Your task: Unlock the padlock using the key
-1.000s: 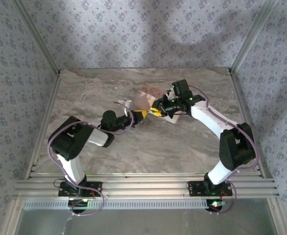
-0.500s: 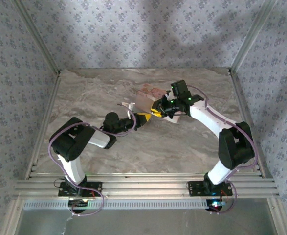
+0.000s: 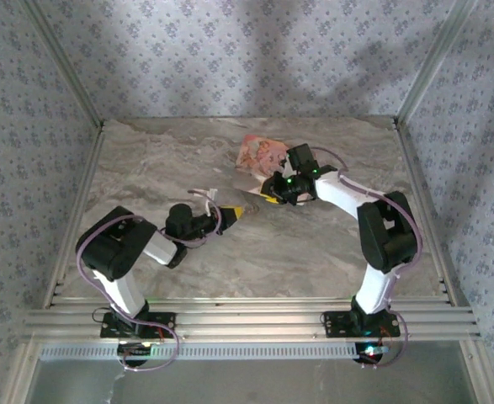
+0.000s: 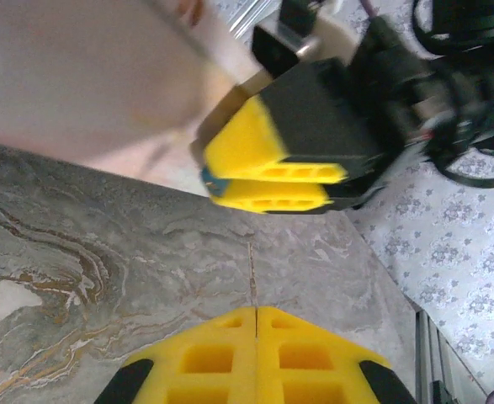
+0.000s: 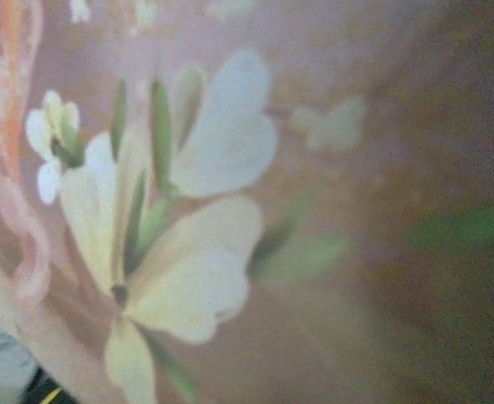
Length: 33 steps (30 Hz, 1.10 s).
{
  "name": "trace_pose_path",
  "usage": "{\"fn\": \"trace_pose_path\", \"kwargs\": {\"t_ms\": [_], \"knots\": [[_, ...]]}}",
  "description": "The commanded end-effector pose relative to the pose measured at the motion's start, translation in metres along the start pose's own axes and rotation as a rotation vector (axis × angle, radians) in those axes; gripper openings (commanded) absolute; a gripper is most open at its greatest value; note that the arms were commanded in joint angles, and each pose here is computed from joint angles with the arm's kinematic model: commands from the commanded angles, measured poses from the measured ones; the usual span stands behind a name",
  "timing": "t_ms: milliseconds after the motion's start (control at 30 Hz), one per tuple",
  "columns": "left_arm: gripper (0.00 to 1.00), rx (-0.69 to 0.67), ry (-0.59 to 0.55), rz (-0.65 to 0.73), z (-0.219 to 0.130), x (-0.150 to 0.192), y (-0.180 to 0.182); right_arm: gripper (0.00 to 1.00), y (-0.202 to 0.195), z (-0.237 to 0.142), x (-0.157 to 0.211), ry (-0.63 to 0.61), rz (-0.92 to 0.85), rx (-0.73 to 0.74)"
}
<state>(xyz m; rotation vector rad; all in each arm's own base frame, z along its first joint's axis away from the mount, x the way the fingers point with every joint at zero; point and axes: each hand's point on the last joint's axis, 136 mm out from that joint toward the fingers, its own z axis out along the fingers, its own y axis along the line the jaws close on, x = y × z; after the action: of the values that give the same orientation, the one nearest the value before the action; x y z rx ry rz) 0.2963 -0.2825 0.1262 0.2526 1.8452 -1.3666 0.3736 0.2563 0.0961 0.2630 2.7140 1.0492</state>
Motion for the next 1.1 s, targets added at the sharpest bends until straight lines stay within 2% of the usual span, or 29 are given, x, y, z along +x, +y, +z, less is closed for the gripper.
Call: {"fn": "trace_pose_path", "kwargs": {"t_ms": [0, 67, 100, 233, 267, 433, 667, 833, 967, 1067], "knots": [[0.0, 0.025, -0.016, 0.079, -0.008, -0.014, -0.013, 0.0, -0.05, 0.026, 0.024, 0.074, 0.026, 0.13], [0.0, 0.026, 0.002, 0.112, -0.009, -0.016, -0.017, 0.0, -0.061, 0.031, 0.028, 0.068, 0.006, 0.167], [0.0, 0.028, 0.018, 0.127, -0.009, -0.014, -0.019, 0.03, -0.063, 0.033, 0.029, 0.064, -0.008, 0.181], [0.0, 0.033, 0.087, 0.209, -0.009, -0.012, -0.027, 0.43, -0.069, 0.035, 0.04, 0.07, -0.043, 0.223], [0.0, 0.038, 0.101, 0.235, -0.009, -0.012, -0.029, 0.48, -0.069, 0.035, 0.042, 0.074, -0.042, 0.221], [0.0, 0.048, 0.141, 0.307, -0.01, -0.018, -0.04, 0.65, -0.058, 0.023, 0.049, 0.075, -0.03, 0.19], [0.0, 0.059, 0.147, 0.446, -0.015, -0.031, -0.064, 0.66, -0.009, -0.043, 0.042, -0.049, -0.062, 0.134], [0.0, 0.084, 0.14, 0.568, -0.018, -0.039, -0.087, 0.66, 0.043, -0.095, 0.032, -0.164, -0.038, -0.002], [0.0, 0.062, 0.167, 0.685, -0.016, -0.039, -0.105, 0.64, 0.08, -0.111, 0.037, -0.159, -0.028, -0.121], [0.0, 0.024, 0.143, 0.771, -0.017, -0.044, -0.115, 0.61, 0.104, -0.114, 0.045, -0.126, -0.026, -0.198]]}}
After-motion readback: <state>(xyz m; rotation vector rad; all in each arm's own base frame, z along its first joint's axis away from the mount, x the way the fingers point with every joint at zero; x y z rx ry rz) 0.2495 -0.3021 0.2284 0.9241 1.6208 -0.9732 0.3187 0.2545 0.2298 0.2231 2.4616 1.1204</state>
